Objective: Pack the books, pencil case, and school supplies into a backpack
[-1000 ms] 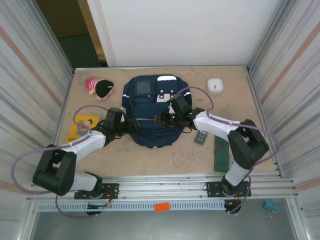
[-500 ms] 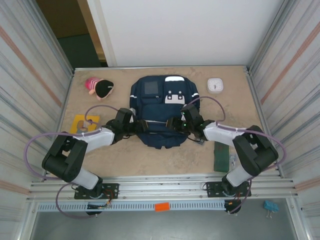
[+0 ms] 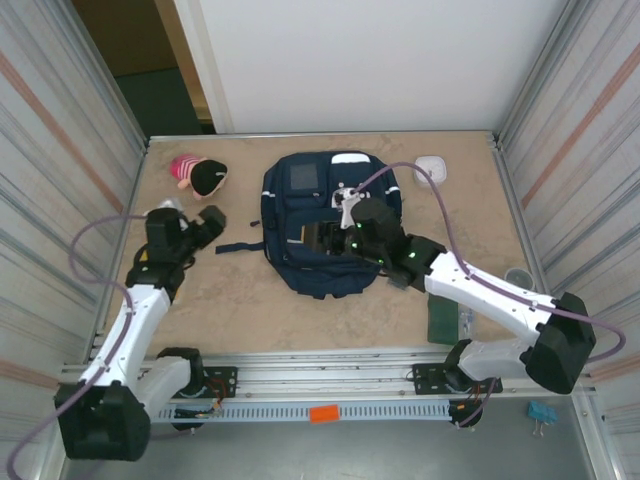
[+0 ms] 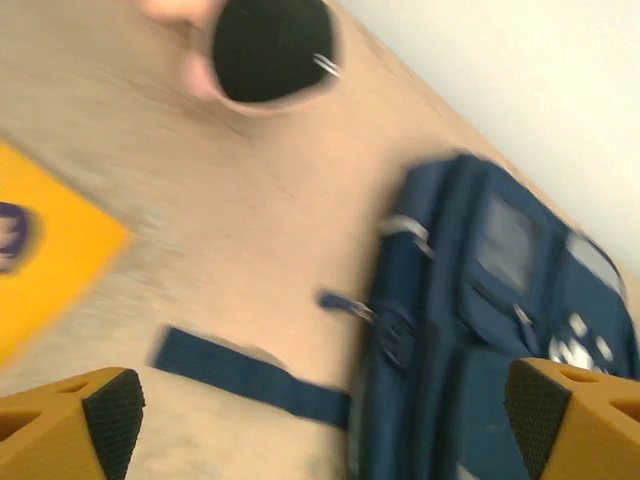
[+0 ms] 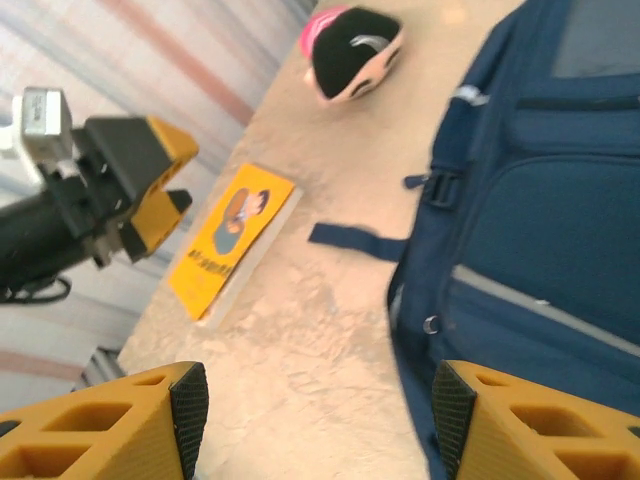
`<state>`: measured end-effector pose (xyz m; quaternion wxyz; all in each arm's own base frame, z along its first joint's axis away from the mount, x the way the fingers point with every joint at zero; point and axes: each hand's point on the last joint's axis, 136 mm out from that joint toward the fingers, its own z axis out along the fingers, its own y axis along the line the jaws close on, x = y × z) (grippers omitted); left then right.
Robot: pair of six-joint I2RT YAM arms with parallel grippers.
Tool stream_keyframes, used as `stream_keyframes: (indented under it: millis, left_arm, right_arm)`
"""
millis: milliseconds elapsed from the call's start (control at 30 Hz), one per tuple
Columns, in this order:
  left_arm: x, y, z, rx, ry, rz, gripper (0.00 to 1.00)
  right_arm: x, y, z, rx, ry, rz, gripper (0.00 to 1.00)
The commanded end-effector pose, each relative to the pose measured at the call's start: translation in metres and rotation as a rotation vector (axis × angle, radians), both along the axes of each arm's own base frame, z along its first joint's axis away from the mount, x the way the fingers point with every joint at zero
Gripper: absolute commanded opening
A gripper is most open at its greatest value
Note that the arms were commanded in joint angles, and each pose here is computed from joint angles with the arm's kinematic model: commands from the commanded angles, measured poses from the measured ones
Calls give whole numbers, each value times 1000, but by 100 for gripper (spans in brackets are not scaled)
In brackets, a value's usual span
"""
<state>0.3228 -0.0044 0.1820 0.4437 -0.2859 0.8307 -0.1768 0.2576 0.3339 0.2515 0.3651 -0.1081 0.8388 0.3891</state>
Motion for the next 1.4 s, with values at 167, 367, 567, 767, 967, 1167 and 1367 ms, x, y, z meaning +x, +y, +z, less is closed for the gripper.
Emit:
stream_keyframes:
  millis: [167, 367, 567, 767, 967, 1167, 1367]
  left_arm:
    - [-14, 68, -82, 4, 234, 206, 96]
    - [-5, 85, -116, -2, 322, 264, 97]
    - [-4, 42, -147, -129, 353, 143, 94]
    - [-22, -23, -158, -229, 351, 63, 93]
    - [-26, -51, -121, -218, 283, 1, 93]
    - [-11, -8, -76, -110, 180, 54, 93]
    - [6, 22, -96, -122, 249, 88, 94]
  right_arm:
    - [-34, 73, -34, -86, -26, 195, 62]
    - [-46, 95, -47, -102, -13, 260, 62]
    - [-40, 87, -62, -133, 5, 239, 62]
    - [-28, 73, -72, -137, 34, 203, 62]
    - [-22, 59, -79, -138, 65, 168, 62]
    - [-24, 66, -82, -127, 81, 190, 62]
    - [-25, 76, -85, -123, 92, 210, 62]
